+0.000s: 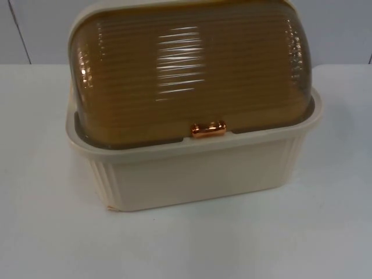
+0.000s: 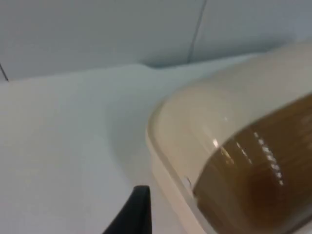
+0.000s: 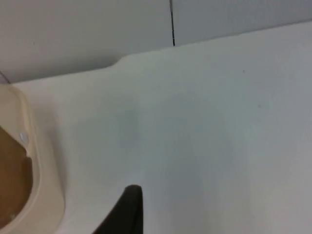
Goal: Open the box lid with the left hand, place the block into the box with the right hand, then close the box lid with the left hand.
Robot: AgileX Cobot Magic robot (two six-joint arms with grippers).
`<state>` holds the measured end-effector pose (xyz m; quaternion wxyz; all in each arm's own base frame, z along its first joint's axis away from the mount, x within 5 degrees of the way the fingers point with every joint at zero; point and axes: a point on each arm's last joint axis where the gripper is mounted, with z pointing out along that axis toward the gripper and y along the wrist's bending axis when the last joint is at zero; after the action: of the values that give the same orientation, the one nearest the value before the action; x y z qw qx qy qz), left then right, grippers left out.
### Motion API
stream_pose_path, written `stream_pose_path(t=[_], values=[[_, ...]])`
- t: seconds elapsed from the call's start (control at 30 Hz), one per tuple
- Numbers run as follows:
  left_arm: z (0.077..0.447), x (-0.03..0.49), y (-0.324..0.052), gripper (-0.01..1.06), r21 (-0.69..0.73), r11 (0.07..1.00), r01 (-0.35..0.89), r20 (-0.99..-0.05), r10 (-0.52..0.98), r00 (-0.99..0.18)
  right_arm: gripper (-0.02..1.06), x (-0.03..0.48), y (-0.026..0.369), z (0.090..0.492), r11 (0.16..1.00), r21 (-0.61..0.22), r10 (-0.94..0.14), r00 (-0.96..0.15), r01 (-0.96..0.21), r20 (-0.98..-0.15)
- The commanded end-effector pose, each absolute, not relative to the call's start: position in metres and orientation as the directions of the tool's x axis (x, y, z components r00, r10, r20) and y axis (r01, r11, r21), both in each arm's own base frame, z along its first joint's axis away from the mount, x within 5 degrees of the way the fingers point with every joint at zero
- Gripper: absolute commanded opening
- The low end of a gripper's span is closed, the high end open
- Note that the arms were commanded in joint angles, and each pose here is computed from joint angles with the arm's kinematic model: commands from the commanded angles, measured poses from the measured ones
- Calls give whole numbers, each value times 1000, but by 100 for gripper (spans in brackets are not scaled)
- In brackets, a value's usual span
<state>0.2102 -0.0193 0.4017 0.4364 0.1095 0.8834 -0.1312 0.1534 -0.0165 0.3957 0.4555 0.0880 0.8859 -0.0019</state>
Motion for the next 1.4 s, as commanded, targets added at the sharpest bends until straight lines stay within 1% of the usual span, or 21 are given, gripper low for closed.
stream_pose_path(t=[0.0,0.07,0.1,0.17,0.23,0.27,0.3,0.4,0.43,0.5,0.6,0.63,0.77,0.8,0.9,1.0,1.07,1.13,1.2,1.27,1.37], values=[[404,200,-22,103,-129,933,336,-790,108,-603,105,148,-16,393,989,48,126,-607,143,-784],[407,191,-20,103,-81,939,334,-794,141,-591,105,142,-15,393,989,48,127,-618,143,-776],[407,191,-20,103,-81,939,334,-794,141,-591,105,142,-15,393,989,48,127,-618,143,-776],[414,175,-19,103,-39,942,334,-802,170,-573,105,132,-11,394,991,50,115,-601,124,-791],[424,156,-20,103,-25,947,320,-833,157,-530,105,116,-8,396,994,43,93,-576,100,-812],[424,156,-20,103,-25,947,320,-833,157,-530,105,116,-8,396,994,43,93,-576,100,-812],[434,139,-20,103,-1,950,312,-871,153,-467,105,102,-7,400,995,32,77,-545,91,-835],[451,102,-22,103,57,955,290,-932,155,-327,105,73,-5,411,996,37,71,-433,85,-899],[451,102,-22,103,57,955,290,-932,155,-327,105,73,-5,411,996,37,71,-433,85,-899],[460,80,-21,103,100,960,263,-959,163,-233,105,55,-4,420,996,41,65,-321,79,-945],[466,49,-19,103,171,962,213,-969,203,-139,105,29,-3,431,996,45,55,-153,70,-987],[466,49,-19,103,171,962,213,-969,203,-139,105,29,-3,431,996,45,55,-153,70,-987],[472,26,-15,103,174,977,121,-982,181,-49,105,5,-2,440,997,47,47,9,61,-999],[472,26,-15,103,174,977,121,-982,181,-49,105,5,-2,440,997,47,47,9,61,-999],[476,14,-12,103,195,978,67,-981,195,19,105,-8,-1,443,997,42,37,81,59,-996],[480,8,-10,103,190,981,29,-980,187,71,105,-14,-1,443,998,35,29,101,59,-994],[481,2,-7,103,175,985,-8,-980,175,94,105,-17,-1,440,998,12,8,60,63,-998],[480,-6,-4,103,194,980,-45,-976,197,91,105,-24,-1,436,998,-16,-18,28,65,-999],[478,-10,-3,103,207,977,-55,-974,211,79,105,-28,0,434,998,-24,-25,21,65,-999],[475,-19,1,103,202,977,-65,-975,207,81,105,-37,0,432,997,-31,-33,40,65,-999],[473,-36,4,103,175,984,-25,-976,177,125,105,-46,0,432,997,-30,-36,82,66,-996]])
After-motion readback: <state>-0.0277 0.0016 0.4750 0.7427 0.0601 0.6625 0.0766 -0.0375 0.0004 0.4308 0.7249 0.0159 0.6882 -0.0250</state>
